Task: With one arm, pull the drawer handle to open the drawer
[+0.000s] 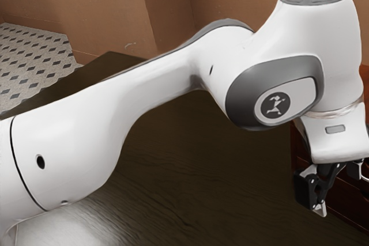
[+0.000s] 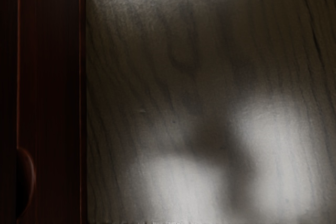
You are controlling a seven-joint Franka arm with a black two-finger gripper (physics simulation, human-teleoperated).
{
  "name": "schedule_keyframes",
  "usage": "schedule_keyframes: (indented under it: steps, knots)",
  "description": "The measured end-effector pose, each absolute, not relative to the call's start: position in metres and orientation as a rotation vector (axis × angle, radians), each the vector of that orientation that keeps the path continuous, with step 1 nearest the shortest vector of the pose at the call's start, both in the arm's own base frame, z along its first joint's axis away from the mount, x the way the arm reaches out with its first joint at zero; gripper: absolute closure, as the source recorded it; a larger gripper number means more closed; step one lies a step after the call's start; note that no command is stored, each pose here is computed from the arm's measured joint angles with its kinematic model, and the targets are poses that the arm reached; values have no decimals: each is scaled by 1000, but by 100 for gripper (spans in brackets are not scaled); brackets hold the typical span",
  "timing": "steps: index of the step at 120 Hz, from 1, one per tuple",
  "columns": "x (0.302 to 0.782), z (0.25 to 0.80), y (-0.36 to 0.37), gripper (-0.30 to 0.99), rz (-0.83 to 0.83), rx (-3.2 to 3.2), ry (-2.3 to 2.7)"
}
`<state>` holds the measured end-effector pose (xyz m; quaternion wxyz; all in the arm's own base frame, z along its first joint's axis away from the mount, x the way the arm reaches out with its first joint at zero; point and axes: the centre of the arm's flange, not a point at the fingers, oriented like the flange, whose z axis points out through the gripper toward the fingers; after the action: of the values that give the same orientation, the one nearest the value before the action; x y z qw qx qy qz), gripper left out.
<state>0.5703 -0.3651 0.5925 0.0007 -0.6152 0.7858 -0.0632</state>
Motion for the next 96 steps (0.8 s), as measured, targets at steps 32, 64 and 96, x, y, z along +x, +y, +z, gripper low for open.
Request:
schedule_keyframes:
  steps: [32, 64, 96]
  knots:
    - [574, 587, -371, 0, -225, -1966, 2382]
    - [572, 579, -387, 0, -240, -1985, 2312]
    - [580, 568, -387, 0, -250, -1993, 2210]
